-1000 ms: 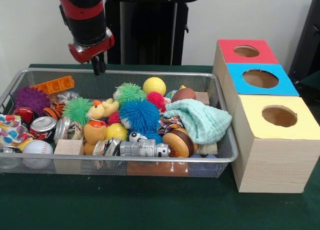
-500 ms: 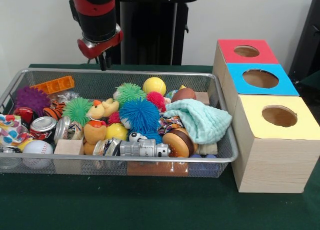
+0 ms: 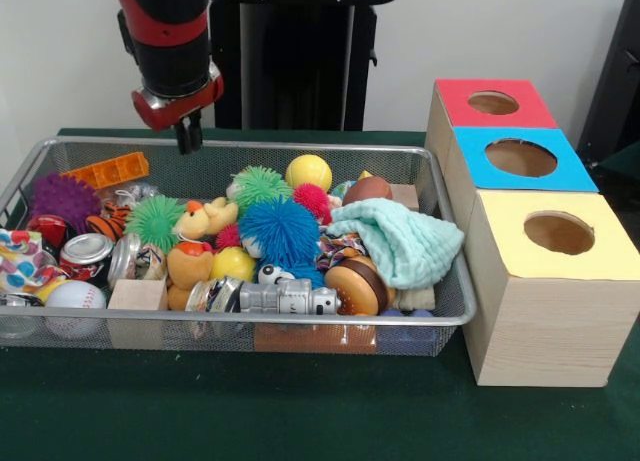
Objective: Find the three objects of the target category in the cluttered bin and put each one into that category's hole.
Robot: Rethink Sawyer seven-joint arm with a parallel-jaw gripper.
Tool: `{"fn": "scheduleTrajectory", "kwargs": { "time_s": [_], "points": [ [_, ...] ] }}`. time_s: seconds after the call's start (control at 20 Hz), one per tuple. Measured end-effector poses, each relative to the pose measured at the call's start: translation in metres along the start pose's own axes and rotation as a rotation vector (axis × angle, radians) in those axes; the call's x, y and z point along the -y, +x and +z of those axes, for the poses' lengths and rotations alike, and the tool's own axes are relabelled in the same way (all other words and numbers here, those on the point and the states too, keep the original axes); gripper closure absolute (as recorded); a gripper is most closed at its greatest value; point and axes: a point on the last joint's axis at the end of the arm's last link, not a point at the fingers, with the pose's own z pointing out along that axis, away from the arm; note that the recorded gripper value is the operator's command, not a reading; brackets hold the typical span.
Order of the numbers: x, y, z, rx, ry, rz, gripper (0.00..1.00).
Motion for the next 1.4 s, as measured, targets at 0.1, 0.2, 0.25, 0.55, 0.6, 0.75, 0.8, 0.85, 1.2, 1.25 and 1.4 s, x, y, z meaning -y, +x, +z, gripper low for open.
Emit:
{"fn": "scheduleTrajectory", "kwargs": {
  "time_s": [0.1, 0.2, 0.25, 0.55, 0.6, 0.75, 0.8, 0.85, 1.2, 1.25, 1.4],
  "points": [
    [0.014, 0.003, 0.001, 0.002, 0.024, 0.001, 1.00],
    [0.021, 0.005, 0.002, 0.005, 0.036, 0.006, 1.00],
    [0.024, 0.006, 0.002, 0.006, 0.040, 0.008, 1.00],
    [0.051, 0.010, -0.003, 0.023, 0.089, 0.027, 1.00],
    [0.054, 0.011, -0.004, 0.029, 0.097, 0.031, 1.00],
    [0.061, 0.012, -0.004, 0.044, 0.115, 0.039, 1.00],
    [0.064, 0.012, -0.004, 0.052, 0.125, 0.042, 1.00],
    [0.067, 0.012, -0.004, 0.061, 0.134, 0.044, 1.00],
    [0.102, 0.007, -0.005, 0.187, 0.237, 0.090, 1.00],
    [0.109, 0.006, -0.005, 0.213, 0.259, 0.100, 1.00],
    [0.117, 0.005, -0.005, 0.245, 0.286, 0.113, 1.00]
  ]
}}
